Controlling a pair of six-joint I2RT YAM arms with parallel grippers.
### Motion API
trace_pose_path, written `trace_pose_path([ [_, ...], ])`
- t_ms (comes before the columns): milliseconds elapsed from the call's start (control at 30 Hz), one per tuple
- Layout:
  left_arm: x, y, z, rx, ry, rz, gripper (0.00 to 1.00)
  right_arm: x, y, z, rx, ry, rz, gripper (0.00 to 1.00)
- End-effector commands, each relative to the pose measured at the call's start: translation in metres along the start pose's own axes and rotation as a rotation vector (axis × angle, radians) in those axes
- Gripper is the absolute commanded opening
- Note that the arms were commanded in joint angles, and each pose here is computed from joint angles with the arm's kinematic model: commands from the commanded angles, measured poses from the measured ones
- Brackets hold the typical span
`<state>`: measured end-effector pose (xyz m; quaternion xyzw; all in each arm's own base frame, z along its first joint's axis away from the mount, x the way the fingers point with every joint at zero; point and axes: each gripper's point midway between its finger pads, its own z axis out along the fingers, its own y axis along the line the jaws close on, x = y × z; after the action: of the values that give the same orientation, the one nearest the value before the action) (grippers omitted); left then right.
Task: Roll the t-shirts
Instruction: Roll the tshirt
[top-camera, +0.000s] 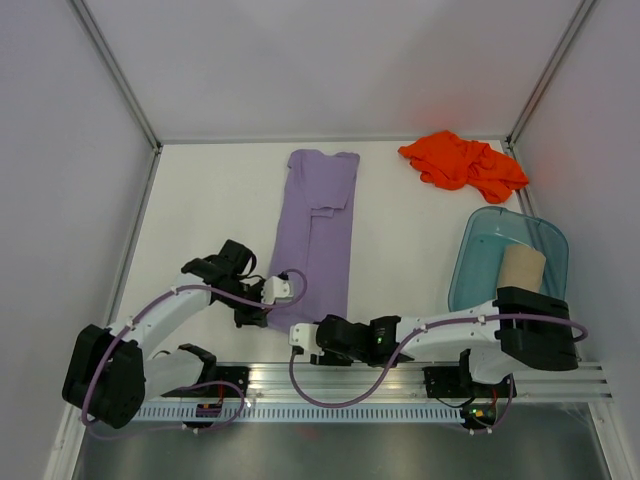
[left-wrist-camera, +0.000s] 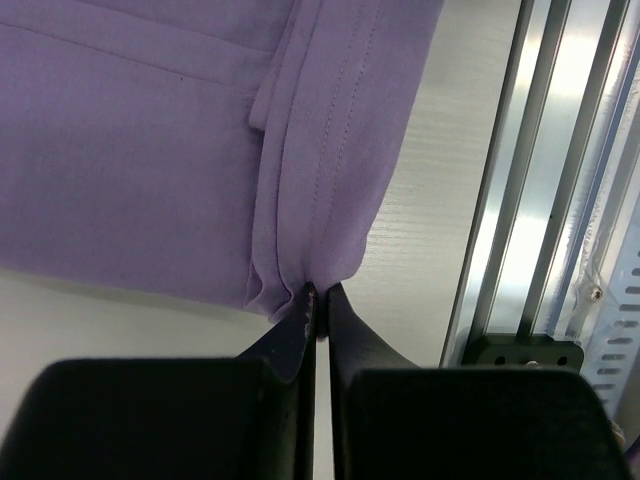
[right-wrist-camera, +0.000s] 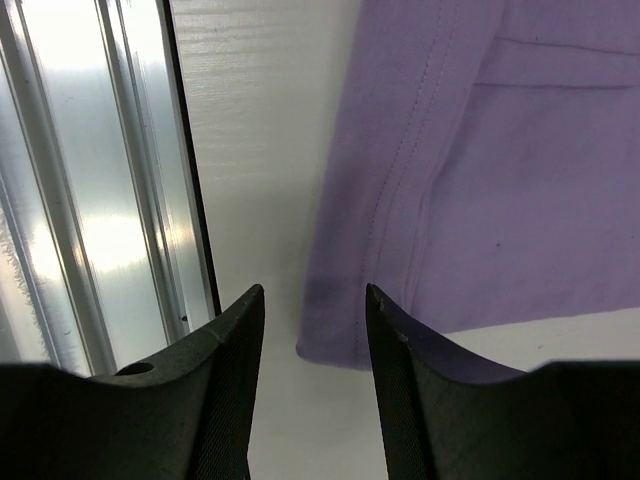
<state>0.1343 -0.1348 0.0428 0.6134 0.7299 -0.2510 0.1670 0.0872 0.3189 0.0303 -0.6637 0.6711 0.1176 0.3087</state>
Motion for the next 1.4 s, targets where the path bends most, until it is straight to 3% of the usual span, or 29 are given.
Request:
trace_pose_path([
  [0,-0.001,-0.008,0.0,0.04,-0.023,-0.003,0.02,-0.009,-0.001,0.003,0.001,0.014,-0.01,0.51],
  [267,0.003,-0.01,-0.005,0.058,-0.021,-0.021,0.02,-0.003,0.006,0.015,-0.031,0.07,-0.023,0.51],
  [400,0.004,-0.01,-0.006,0.059,-0.029,-0.031,0.02,0.0,0.004,0.021,-0.014,0.098,-0.02,0.44],
  [467,0.004,-0.01,-0.009,0.065,-0.033,-0.029,0.02,0.001,0.003,0.025,-0.015,0.114,-0.018,0.34],
  [500,0.004,-0.011,-0.009,0.069,-0.032,-0.03,0.02,0.002,0.003,0.025,-0.015,0.125,-0.019,0.26],
  [533,0.004,-0.01,-0.011,0.067,-0.034,-0.024,0.02,0.003,0.003,0.026,-0.019,0.132,-0.016,0.11],
  [600,0.006,-0.011,-0.012,0.076,-0.027,-0.031,0.02,0.002,0.004,0.024,-0.033,0.129,-0.008,0.0],
  [767,0.002,-0.02,-0.017,0.154,-0.046,-0.033,0.02,0.01,0.02,-0.002,-0.28,0.148,0.118,0.0],
  [1000,-0.001,-0.03,-0.018,0.286,-0.056,-0.075,0.02,-0.019,0.021,-0.036,-0.599,-0.019,0.273,0.0],
  [1367,-0.012,0.017,-0.014,0.227,-0.133,-0.246,0.02,0.008,-0.073,-0.01,-0.56,-0.057,0.549,0.0],
])
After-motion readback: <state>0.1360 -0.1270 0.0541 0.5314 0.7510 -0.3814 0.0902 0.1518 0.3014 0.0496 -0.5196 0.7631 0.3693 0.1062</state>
